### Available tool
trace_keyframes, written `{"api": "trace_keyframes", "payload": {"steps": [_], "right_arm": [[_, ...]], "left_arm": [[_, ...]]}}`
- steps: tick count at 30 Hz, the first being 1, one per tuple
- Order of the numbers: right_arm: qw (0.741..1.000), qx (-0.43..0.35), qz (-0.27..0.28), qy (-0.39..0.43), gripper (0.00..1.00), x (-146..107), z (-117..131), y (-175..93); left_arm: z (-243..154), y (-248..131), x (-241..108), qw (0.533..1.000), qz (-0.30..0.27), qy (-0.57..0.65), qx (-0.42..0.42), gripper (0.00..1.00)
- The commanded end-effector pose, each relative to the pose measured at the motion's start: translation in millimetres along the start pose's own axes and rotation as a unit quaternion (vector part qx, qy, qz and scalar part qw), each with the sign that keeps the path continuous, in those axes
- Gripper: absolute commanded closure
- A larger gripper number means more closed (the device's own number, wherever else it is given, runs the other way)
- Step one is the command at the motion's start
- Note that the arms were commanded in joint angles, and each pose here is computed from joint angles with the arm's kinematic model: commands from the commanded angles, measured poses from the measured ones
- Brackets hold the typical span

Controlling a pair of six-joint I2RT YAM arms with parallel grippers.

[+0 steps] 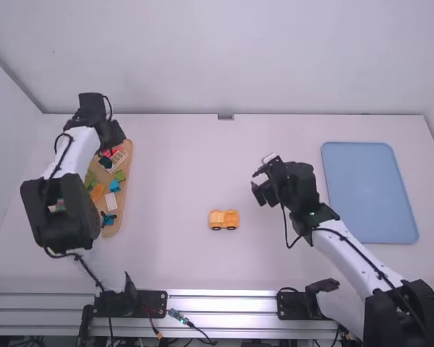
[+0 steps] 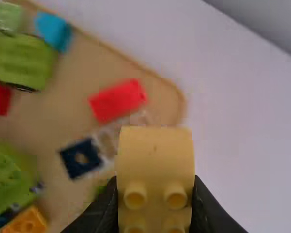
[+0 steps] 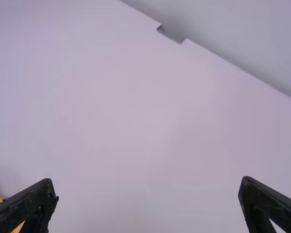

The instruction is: Assemble lego blocks to make yellow taxi

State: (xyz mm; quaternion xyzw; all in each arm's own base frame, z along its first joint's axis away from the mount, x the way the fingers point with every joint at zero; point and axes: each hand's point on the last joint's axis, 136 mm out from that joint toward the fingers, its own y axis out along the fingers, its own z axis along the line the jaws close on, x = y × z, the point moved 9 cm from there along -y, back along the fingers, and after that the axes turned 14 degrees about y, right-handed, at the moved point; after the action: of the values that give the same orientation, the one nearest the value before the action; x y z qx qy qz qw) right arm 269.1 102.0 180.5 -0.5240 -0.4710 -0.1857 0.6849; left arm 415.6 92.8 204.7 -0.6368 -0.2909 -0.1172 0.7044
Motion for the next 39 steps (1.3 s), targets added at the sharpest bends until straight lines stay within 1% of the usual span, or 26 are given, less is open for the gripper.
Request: {"api": "trace_keyframes", "payload": {"steps": [1, 3, 4, 6, 8, 9, 10, 11, 12, 13, 15, 18, 20, 24, 27, 29, 33, 35, 39], "right_arm": [[1.000, -0.006, -0.018, 0.019, 0.01, 5, -2, -10], [0.998, -0.016, -0.030, 0.057, 0.01, 9, -8, -17], [0.997, -0.020, -0.033, 0.070, 0.01, 10, -11, -20], [0.991, -0.050, -0.042, 0.120, 0.01, 11, -24, -30], [0.977, -0.107, -0.048, 0.180, 0.01, 9, -41, -44], [0.968, -0.139, -0.053, 0.205, 0.01, 7, -50, -53], [0.962, -0.156, -0.054, 0.219, 0.01, 5, -54, -58], [0.951, -0.182, -0.057, 0.245, 0.01, 2, -61, -69], [0.949, -0.185, -0.058, 0.248, 0.01, 2, -62, -71], [0.939, -0.208, -0.060, 0.267, 0.01, -2, -68, -83], [0.928, -0.228, -0.065, 0.287, 0.01, -7, -73, -98], [0.911, -0.251, -0.072, 0.319, 0.01, -14, -78, -119], [0.902, -0.267, -0.071, 0.332, 0.01, -21, -80, -132], [0.894, -0.273, -0.082, 0.344, 0.01, -27, -82, -148], [0.891, -0.273, -0.090, 0.351, 0.01, -28, -83, -154], [0.890, -0.266, -0.096, 0.358, 0.01, -29, -85, -158], [0.895, -0.251, -0.087, 0.357, 0.01, -30, -89, -155], [0.894, -0.250, -0.083, 0.361, 0.01, -31, -91, -154], [0.890, -0.258, -0.062, 0.371, 0.01, -36, -102, -145]], "left_arm": [[-46, -17, -23, 0.982, -0.010, 0.145, -0.122, 0.98], [-80, -24, -43, 0.958, -0.010, 0.229, -0.171, 0.98], [-92, -26, -50, 0.949, -0.007, 0.257, -0.182, 0.98], [-128, -32, -73, 0.918, 0.005, 0.339, -0.207, 0.98], [-164, -38, -100, 0.878, 0.016, 0.425, -0.218, 0.98], [-183, -42, -115, 0.850, 0.015, 0.477, -0.223, 0.98], [-193, -44, -124, 0.831, 0.012, 0.507, -0.228, 0.98], [-215, -50, -141, 0.789, 0.000, 0.563, -0.245, 0.98], [-217, -50, -143, 0.784, -0.002, 0.569, -0.248, 0.98], [-237, -58, -159, 0.745, -0.018, 0.613, -0.263, 0.98], [-258, -68, -177, 0.707, -0.037, 0.649, -0.278, 0.98], [-280, -84, -202, 0.656, -0.048, 0.692, -0.297, 0.98], [-291, -90, -214, 0.631, -0.055, 0.711, -0.306, 0.98], [-310, -89, -227, 0.609, -0.064, 0.728, -0.309, 0.98], [-318, -85, -233, 0.600, -0.057, 0.736, -0.309, 0.98], [-332, -77, -239, 0.586, -0.038, 0.747, -0.312, 0.98], [-347, -72, -242, 0.573, -0.020, 0.756, -0.316, 0.98], [-350, -71, -243, 0.566, -0.024, 0.761, -0.316, 0.98], [-357, -54, -253, 0.558, -0.019, 0.764, -0.324, 0.99]]}}
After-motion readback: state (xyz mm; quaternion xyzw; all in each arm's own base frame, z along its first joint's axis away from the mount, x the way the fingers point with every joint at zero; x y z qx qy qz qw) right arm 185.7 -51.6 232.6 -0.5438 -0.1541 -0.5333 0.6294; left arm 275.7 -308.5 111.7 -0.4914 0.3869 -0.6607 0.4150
